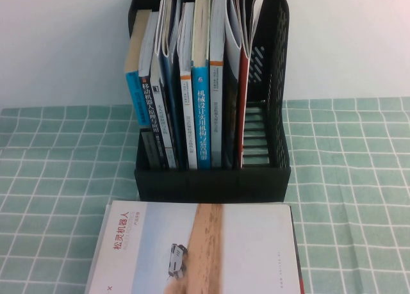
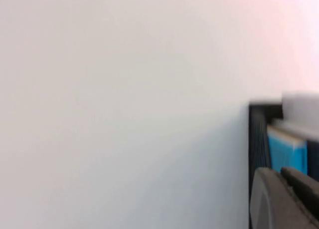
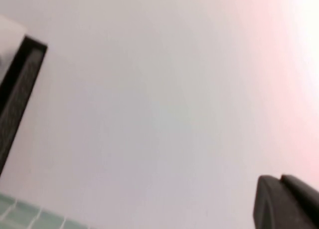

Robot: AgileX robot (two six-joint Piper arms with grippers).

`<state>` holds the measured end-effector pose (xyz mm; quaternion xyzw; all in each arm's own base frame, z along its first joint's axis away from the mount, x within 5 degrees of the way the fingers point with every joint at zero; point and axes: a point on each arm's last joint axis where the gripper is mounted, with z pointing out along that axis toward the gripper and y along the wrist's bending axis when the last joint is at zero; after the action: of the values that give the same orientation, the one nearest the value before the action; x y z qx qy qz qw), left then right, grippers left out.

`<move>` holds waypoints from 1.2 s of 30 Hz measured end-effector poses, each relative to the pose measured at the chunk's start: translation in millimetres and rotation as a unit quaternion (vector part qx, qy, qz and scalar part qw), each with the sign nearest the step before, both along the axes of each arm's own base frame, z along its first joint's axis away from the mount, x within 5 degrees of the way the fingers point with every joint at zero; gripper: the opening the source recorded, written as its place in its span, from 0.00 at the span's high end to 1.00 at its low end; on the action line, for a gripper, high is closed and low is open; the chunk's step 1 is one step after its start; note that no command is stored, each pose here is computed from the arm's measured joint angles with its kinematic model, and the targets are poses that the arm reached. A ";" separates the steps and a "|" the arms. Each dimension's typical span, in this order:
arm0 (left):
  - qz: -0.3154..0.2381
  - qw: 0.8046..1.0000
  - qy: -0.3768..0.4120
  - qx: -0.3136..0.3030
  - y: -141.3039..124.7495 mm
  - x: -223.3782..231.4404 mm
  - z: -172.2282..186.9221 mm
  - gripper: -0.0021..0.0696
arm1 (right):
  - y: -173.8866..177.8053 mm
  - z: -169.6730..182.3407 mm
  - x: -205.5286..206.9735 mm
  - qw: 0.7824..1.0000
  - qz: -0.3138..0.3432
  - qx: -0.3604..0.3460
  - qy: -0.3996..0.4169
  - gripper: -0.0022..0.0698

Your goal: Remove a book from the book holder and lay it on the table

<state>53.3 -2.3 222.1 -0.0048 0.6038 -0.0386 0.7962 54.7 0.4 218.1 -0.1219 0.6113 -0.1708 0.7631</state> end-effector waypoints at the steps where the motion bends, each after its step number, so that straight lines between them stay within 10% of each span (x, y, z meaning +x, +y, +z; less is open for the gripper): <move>1: 0.000 1.000 -0.017 0.001 -0.1 -0.9 3.0 0.97 | 1.6 4.0 -1.0 1.000 0.007 -0.007 -0.023 0.97; 14: 0.000 0.993 -0.117 -0.014 0.9 -8.1 19.7 0.97 | 7.5 18.2 -6.4 0.993 0.049 0.016 -0.105 0.97; 27: -0.011 0.999 0.021 -0.037 1.0 -12.7 104.3 0.97 | -1.5 41.0 13.7 0.998 0.009 0.061 0.030 0.97; 36: -0.073 0.990 0.096 0.069 -21.2 57.6 131.0 0.97 | 23.9 46.1 71.7 0.984 0.166 0.002 0.073 0.97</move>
<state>110.9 -23.5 353.1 0.0907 0.6771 -0.0545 0.7282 126.4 24.4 264.2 -0.2320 0.6367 -0.0315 0.7347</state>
